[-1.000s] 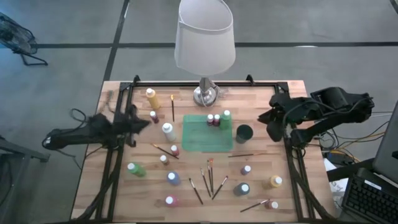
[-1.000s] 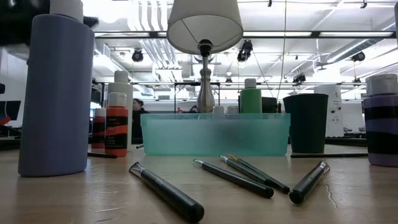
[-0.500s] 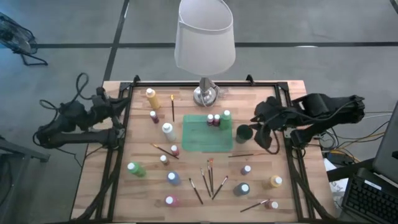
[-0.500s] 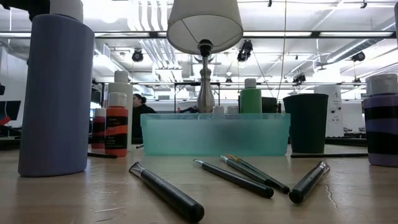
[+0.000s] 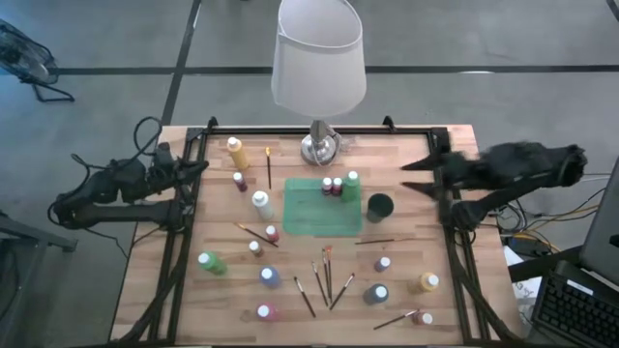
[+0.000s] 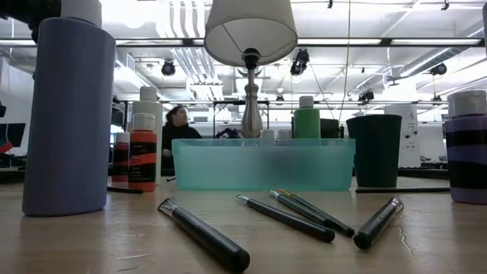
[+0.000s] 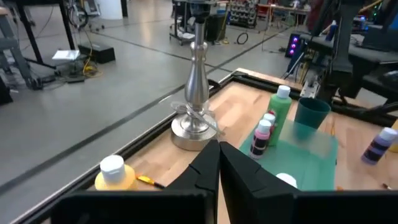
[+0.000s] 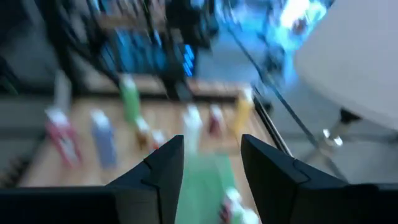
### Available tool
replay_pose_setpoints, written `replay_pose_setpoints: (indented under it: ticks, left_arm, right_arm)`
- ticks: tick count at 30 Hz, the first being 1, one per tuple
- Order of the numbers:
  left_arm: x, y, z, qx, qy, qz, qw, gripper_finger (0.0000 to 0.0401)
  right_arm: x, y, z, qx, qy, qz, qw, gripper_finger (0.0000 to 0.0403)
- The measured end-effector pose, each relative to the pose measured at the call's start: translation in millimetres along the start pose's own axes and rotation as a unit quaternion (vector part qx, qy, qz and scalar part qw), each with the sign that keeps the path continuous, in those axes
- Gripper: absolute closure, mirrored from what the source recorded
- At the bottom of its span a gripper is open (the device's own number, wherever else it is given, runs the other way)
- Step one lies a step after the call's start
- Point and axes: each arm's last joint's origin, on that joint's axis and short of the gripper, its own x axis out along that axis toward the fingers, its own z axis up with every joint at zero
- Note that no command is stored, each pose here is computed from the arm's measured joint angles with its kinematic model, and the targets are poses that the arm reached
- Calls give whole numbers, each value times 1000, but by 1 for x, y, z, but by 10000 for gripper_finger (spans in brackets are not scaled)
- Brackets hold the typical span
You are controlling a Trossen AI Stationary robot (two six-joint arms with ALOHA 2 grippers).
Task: Pick & Place Paint Supplies
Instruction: Put the red paint bottle into the green bin
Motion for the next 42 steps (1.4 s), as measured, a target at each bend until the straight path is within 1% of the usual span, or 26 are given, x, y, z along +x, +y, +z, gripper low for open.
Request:
replay_pose_setpoints:
  ticks: [2, 4, 7, 10, 12, 14, 18, 22, 27, 31, 34, 39, 42]
  left_arm:
    - [0, 0, -2, 5, 13, -2, 1000, 385]
    - [1, 0, -4, 10, 26, -2, 1000, 384]
    - [3, -1, -7, 11, 43, -9, 999, 384]
    - [8, -4, -9, 12, 54, -16, 998, 374]
    - [13, -6, -11, 12, 69, -16, 997, 357]
    - [19, -9, -12, 17, 82, -13, 996, 335]
    - [29, -14, -13, 27, 107, -7, 994, 294]
    - [36, -17, -14, 27, 126, -3, 992, 272]
    - [44, -21, -16, -5, 150, 5, 989, 268]
    - [53, -24, -18, -35, 171, 24, 984, 268]
    - [61, -25, -20, -48, 192, 39, 979, 268]
    - [74, -24, -24, -48, 229, 56, 971, 268]
    - [82, -22, -26, -72, 254, 64, 962, 268]
  right_arm:
    - [-21, -9, -6, 34, -43, 19, 998, 237]
    - [-38, -16, -14, 52, -64, 31, 996, 231]
    - [-58, -25, -27, 71, -88, 34, 993, 223]
    - [-68, -30, -43, 70, -85, 44, 993, 216]
    - [-72, -31, -56, 57, -54, 64, 995, 211]
    - [-72, -31, -69, 54, -25, 67, 996, 208]
    - [-72, -32, -86, 44, 5, 63, 997, 202]
    - [-70, -32, -98, 41, 12, 63, 997, 198]
    - [-62, -29, -109, 35, 31, 61, 997, 193]
    - [-57, -27, -113, 31, 42, 60, 997, 188]
    - [-53, -26, -117, 27, 51, 59, 997, 185]
    - [-49, -24, -123, 23, 63, 57, 996, 176]
    - [-47, -23, -126, 21, 68, 57, 996, 169]
